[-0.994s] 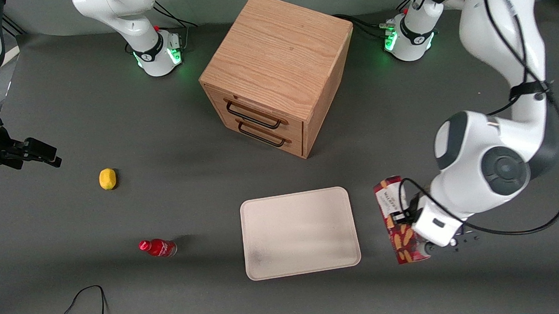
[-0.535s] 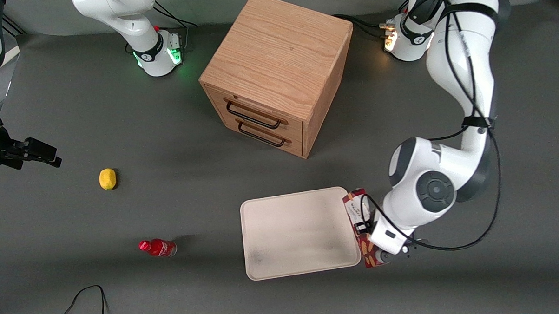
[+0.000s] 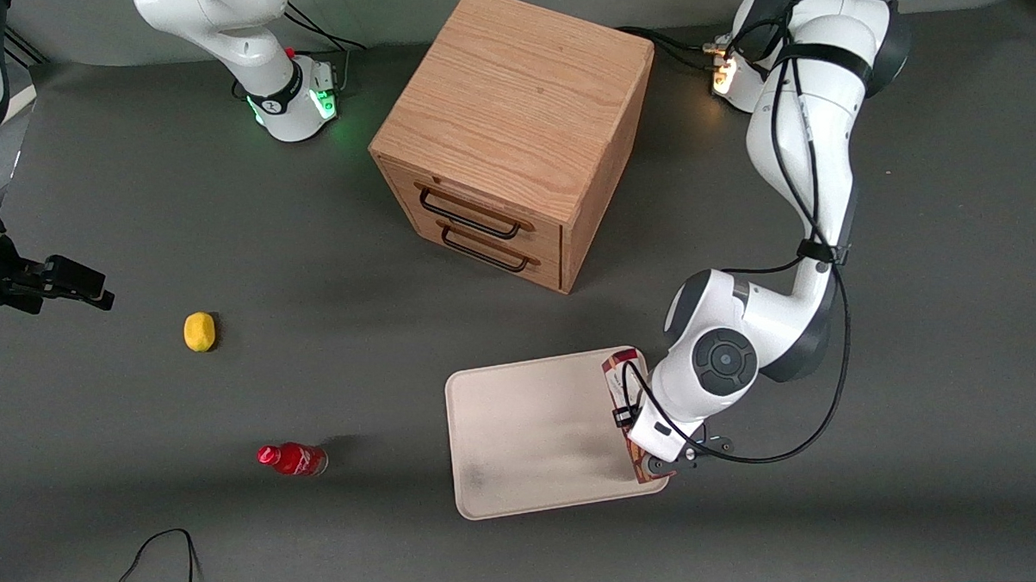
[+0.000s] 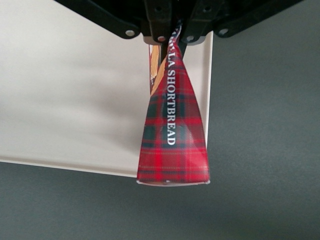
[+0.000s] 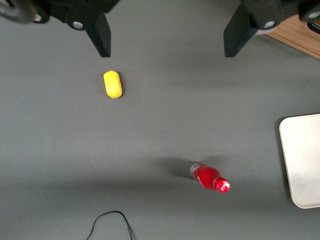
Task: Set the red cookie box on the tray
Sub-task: 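Lower the held box onto the white tray's rim area, then open the left gripper to release the box on the tray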
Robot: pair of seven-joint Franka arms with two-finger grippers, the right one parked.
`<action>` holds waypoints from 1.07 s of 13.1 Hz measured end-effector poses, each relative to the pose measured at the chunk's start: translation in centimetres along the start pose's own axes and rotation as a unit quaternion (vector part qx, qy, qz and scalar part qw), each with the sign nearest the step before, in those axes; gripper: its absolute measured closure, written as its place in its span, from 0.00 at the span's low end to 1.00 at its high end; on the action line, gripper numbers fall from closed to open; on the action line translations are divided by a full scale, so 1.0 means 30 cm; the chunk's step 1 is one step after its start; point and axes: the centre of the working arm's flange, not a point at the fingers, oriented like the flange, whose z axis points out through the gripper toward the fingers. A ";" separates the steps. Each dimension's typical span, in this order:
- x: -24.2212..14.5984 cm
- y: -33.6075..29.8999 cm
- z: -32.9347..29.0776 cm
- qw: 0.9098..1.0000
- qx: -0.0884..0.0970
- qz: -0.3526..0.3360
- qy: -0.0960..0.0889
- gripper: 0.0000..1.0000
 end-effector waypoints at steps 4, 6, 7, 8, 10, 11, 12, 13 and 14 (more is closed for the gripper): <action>-0.009 -0.011 0.076 1.000 0.003 0.003 0.003 0.96; -0.012 -0.014 0.085 1.000 0.006 0.003 0.002 0.92; -0.012 -0.015 0.086 1.000 0.006 0.004 0.002 0.84; -0.012 -0.015 0.086 1.000 0.007 0.004 0.003 0.72; -0.010 -0.018 0.086 1.000 0.008 0.004 0.004 0.50; -0.009 -0.019 0.085 1.000 0.009 0.004 0.005 0.38; -0.007 -0.019 0.082 1.000 0.008 0.004 0.006 0.26; -0.005 -0.018 0.074 1.000 0.008 0.004 0.007 0.14; -0.003 -0.016 0.057 1.000 0.007 0.003 0.008 0.04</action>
